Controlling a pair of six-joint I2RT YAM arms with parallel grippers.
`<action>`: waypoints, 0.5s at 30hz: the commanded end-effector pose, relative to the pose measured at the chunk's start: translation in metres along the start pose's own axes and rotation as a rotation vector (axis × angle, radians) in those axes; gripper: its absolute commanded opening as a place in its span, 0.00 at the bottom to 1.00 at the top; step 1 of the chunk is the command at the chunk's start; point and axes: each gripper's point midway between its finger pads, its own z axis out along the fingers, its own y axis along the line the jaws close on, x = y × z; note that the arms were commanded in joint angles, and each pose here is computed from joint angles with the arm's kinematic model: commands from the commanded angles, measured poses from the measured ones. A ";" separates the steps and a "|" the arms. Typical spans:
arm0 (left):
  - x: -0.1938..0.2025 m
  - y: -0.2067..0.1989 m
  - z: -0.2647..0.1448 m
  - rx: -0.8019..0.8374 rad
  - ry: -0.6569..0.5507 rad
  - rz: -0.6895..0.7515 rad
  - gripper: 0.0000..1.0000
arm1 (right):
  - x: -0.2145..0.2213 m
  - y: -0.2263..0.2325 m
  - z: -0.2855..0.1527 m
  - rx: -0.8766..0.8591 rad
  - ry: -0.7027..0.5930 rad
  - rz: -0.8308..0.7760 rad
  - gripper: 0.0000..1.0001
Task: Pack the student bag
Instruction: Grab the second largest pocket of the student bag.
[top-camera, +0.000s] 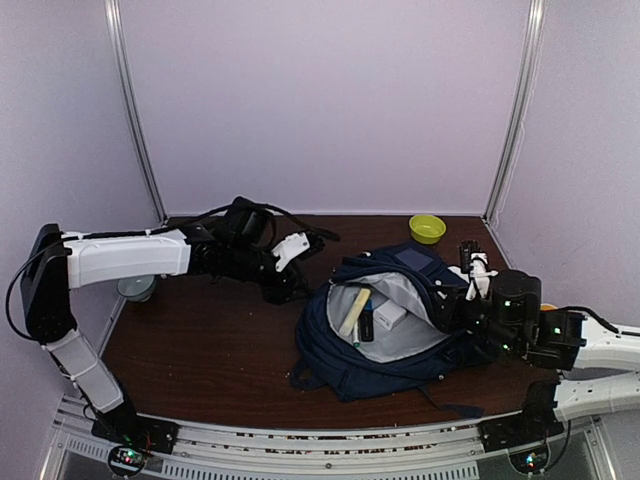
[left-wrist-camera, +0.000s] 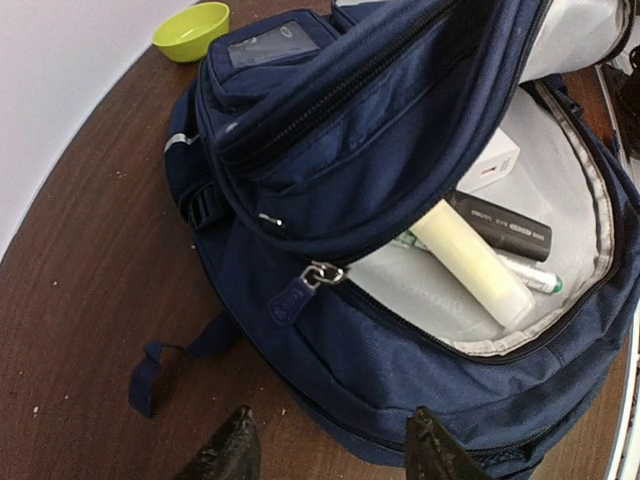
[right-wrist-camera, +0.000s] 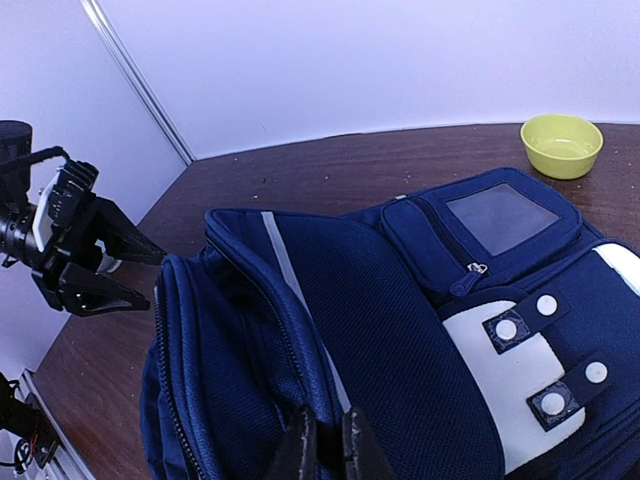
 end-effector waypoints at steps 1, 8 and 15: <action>-0.015 -0.001 0.008 0.081 -0.067 0.061 0.50 | -0.013 -0.006 -0.014 0.037 -0.003 0.000 0.00; -0.029 0.008 0.023 0.079 -0.121 0.078 0.47 | -0.003 -0.004 -0.011 0.034 0.047 -0.003 0.00; -0.028 0.024 0.049 0.042 -0.101 0.097 0.43 | -0.001 0.001 -0.010 0.026 0.061 -0.001 0.00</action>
